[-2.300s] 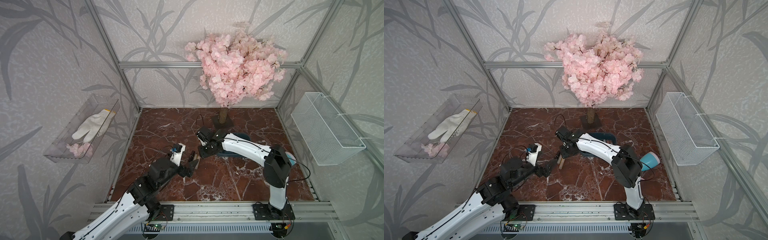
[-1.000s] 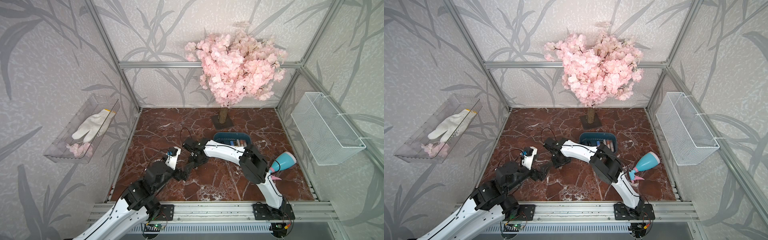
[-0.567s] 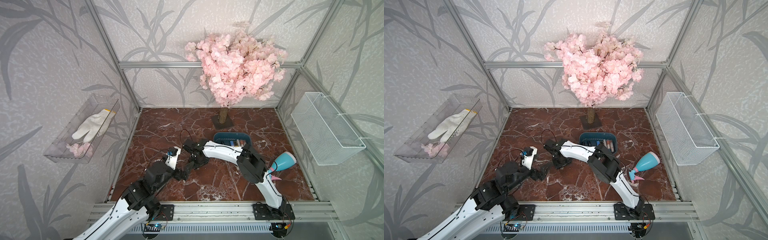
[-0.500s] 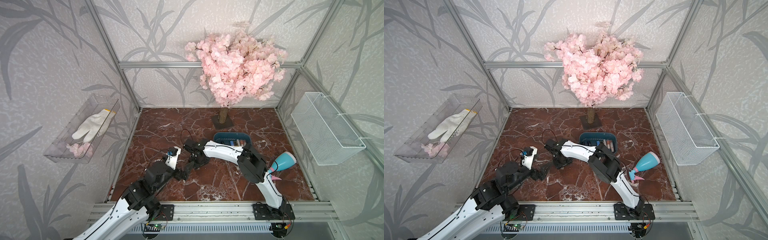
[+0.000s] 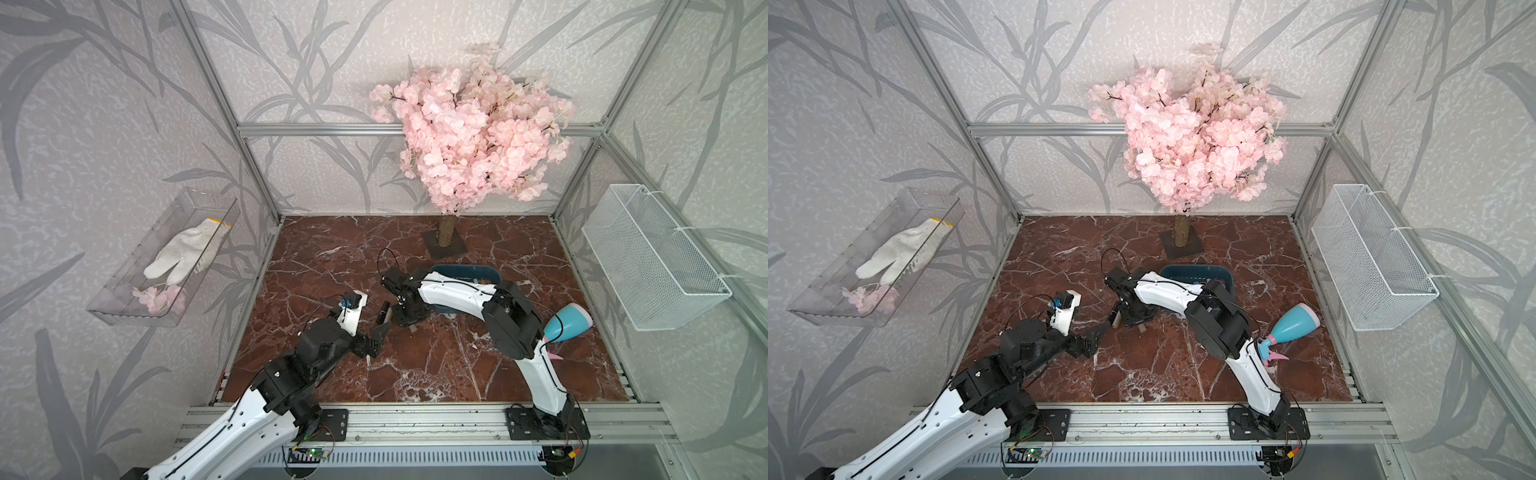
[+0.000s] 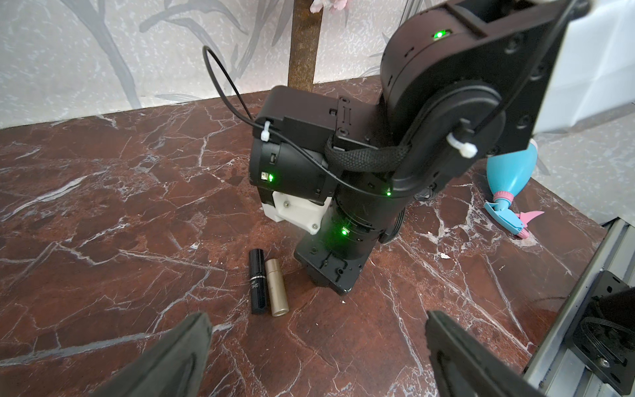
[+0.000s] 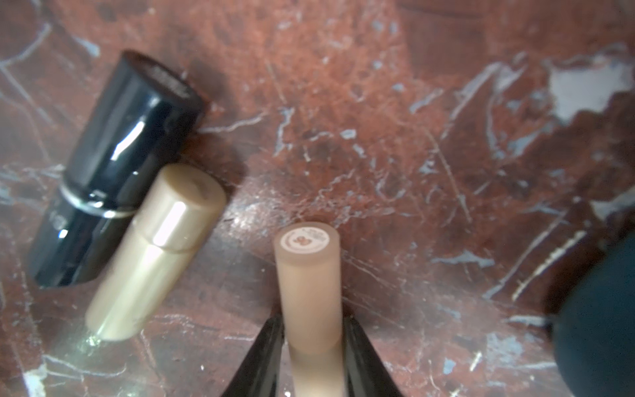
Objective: Put the lipstick into the storage box
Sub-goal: Pick up the lipstick at the center of the board, then place the lipstick in the storage box.
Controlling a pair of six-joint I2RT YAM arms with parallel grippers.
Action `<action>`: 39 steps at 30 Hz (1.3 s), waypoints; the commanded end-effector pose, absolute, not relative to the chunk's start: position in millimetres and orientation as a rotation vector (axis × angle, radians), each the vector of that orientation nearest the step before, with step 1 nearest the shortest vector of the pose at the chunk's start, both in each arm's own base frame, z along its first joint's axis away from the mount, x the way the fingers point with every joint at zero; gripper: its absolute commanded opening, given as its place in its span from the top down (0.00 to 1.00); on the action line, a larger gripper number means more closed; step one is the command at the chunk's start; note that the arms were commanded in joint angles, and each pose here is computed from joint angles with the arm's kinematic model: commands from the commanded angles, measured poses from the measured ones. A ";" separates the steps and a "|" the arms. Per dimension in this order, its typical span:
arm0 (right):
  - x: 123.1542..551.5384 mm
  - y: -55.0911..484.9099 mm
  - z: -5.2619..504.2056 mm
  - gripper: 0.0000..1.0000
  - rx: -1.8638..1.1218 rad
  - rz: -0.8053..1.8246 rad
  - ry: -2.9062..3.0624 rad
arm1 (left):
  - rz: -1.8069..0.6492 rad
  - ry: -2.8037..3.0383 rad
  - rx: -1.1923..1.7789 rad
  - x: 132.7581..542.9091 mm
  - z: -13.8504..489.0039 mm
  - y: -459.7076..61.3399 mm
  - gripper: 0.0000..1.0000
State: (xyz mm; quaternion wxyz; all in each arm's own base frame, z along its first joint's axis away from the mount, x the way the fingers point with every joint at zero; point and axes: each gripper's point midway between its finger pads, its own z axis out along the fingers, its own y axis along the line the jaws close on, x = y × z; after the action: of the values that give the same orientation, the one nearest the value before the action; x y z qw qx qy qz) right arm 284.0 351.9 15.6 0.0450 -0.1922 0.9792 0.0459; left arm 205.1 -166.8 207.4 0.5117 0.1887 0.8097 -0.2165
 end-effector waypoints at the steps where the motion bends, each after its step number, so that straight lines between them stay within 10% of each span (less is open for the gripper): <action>1: 292.9 348.7 14.3 0.76 -0.592 0.126 2.970 | -0.525 1.917 0.461 208.0 215.7 -169.2 0.00; 22: 308.2 345.9 130.5 0.80 -0.466 0.371 2.806 | -0.580 1.863 0.509 219.6 228.6 -193.6 0.00; 39: 366.6 228.4 132.2 0.80 -0.233 0.272 2.823 | -0.649 1.877 0.749 250.2 227.9 -262.2 0.00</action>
State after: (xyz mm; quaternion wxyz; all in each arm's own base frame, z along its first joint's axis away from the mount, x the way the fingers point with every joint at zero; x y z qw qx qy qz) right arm 367.6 243.0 126.0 0.1443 -0.0742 0.9815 0.1015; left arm 245.8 -248.5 210.4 0.4751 0.2860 0.7941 -0.2487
